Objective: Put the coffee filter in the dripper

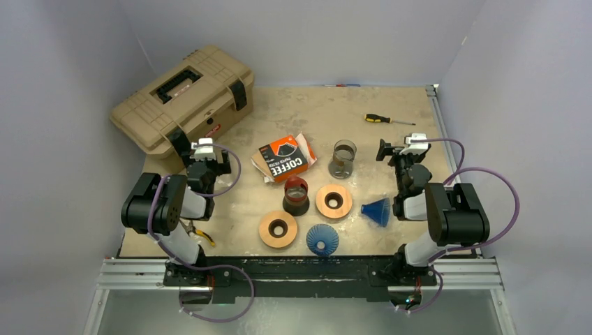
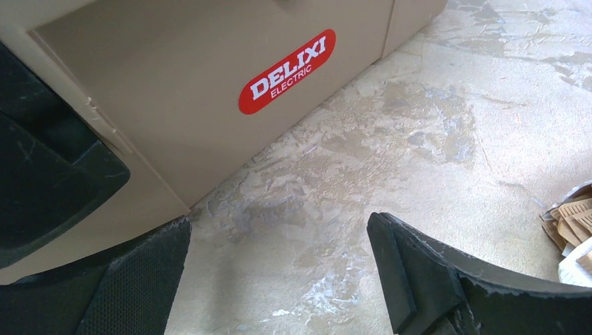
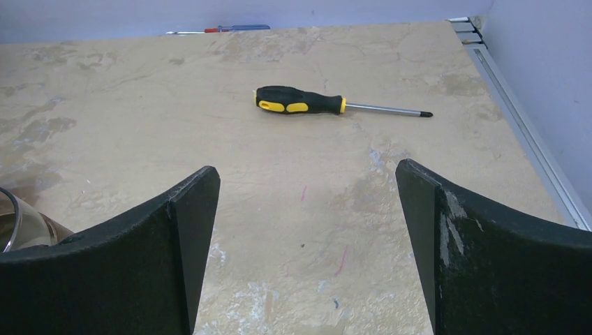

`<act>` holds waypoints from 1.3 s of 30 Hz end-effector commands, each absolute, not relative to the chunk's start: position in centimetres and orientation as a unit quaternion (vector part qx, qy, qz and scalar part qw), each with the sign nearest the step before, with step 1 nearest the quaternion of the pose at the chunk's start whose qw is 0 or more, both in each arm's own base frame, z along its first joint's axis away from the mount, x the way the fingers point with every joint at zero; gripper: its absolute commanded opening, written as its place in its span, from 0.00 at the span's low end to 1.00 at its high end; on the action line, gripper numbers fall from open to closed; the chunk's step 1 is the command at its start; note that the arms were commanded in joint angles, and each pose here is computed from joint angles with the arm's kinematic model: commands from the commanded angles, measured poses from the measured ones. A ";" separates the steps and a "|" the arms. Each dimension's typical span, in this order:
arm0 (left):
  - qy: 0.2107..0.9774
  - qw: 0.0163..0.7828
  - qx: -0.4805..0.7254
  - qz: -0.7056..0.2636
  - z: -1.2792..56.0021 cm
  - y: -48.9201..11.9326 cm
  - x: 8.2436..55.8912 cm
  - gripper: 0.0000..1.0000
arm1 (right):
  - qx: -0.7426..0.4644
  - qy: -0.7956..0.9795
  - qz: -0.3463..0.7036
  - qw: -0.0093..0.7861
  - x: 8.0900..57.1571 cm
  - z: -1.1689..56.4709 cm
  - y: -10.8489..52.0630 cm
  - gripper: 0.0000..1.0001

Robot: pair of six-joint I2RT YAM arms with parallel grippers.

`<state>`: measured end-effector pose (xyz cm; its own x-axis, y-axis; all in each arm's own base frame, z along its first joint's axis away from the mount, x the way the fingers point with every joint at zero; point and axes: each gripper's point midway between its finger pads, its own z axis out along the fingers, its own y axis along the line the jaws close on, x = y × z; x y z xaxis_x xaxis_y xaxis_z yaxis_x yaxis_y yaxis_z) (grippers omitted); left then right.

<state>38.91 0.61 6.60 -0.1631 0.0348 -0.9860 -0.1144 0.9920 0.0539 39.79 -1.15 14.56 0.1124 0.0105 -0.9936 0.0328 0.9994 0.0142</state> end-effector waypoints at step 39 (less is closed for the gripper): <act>0.804 0.563 -0.101 -0.160 26.5 -5.4 35.0 0.99 | 0.265 0.686 0.041 0.677 33.4 27.2 -4.0 0.99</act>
